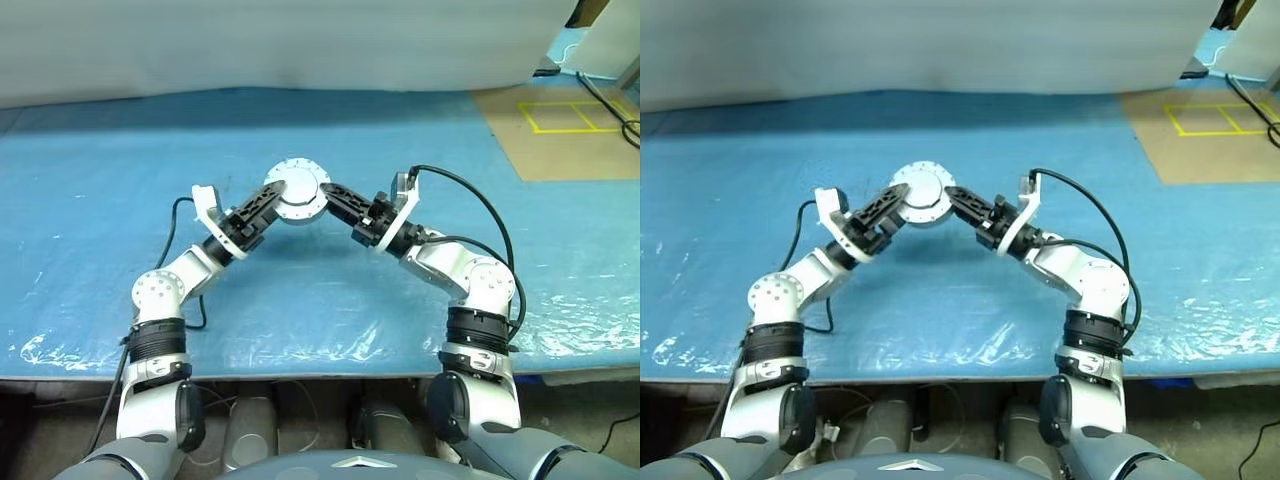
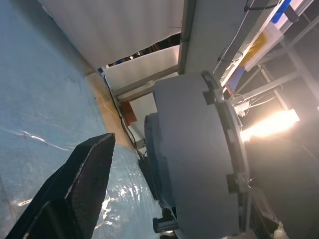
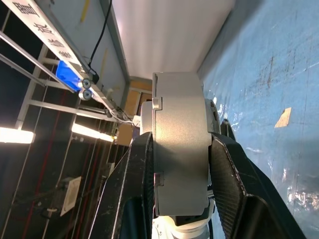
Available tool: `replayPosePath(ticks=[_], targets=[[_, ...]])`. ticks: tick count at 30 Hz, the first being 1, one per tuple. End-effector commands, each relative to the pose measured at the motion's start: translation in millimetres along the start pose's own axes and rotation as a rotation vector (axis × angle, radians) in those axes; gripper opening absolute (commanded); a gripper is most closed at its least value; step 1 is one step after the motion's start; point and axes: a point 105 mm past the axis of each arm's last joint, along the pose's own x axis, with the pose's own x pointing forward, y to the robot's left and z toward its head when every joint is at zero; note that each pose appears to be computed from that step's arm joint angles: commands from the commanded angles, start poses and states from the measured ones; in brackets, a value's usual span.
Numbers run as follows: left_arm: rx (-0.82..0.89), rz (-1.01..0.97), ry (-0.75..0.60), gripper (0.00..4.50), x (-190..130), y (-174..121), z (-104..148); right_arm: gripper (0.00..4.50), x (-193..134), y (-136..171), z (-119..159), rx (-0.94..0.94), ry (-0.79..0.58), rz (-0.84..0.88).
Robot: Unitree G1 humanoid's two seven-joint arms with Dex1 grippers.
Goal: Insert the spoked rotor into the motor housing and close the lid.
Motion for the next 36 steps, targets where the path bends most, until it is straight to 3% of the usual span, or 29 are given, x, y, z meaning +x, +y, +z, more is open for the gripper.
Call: replayPosePath(ticks=[1, 7, 11, 14, 18, 20, 23, 27, 30, 33, 36], targets=[[0.032, -0.038, 0.016, 4.49, 14.9, -8.0, -0.9, 1.22, 1.6, 31.5, 3.1, -0.043, -0.013, 0.128], [0.040, 0.019, 0.074, 4.49, 20.6, 3.1, -10.4, 1.22, 1.4, 30.2, 2.2, -0.039, -0.017, 0.116], [0.069, 0.049, 0.044, 4.49, 17.5, 9.1, -7.5, 1.22, 1.0, 28.5, 2.1, -0.046, -0.021, 0.097], [0.050, 0.048, 0.040, 3.90, 13.8, 9.9, -6.6, 1.22, 1.9, 26.8, 2.7, -0.043, -0.030, 0.084], [0.082, 0.083, 0.035, 2.74, 15.9, 15.4, -6.1, 1.22, 4.2, 22.9, 5.3, -0.036, -0.049, 0.055], [0.049, 0.020, -0.011, 2.72, 15.4, 7.7, 0.7, 1.22, 5.1, 19.8, 7.0, -0.036, -0.059, 0.035], [0.085, 0.077, 0.020, 2.69, 19.8, 12.5, -3.3, 1.22, 5.8, 17.5, 8.7, -0.047, -0.067, 0.015], [0.040, -0.002, 0.016, 2.69, 17.8, 1.3, -3.4, 1.22, 6.3, 12.2, 9.7, -0.065, -0.072, -0.023], [0.059, 0.072, 0.029, 2.68, 23.0, 10.8, -7.1, 1.22, 6.0, 10.4, 13.3, -0.083, -0.093, -0.041], [0.024, -0.037, 0.014, 2.68, 24.2, -4.3, -4.8, 1.22, 5.7, 9.8, 12.8, -0.094, -0.088, -0.045], [0.060, 0.039, 0.046, 2.66, 28.1, 4.3, -7.9, 1.22, 5.2, 13.1, 12.4, -0.108, -0.086, -0.028]])
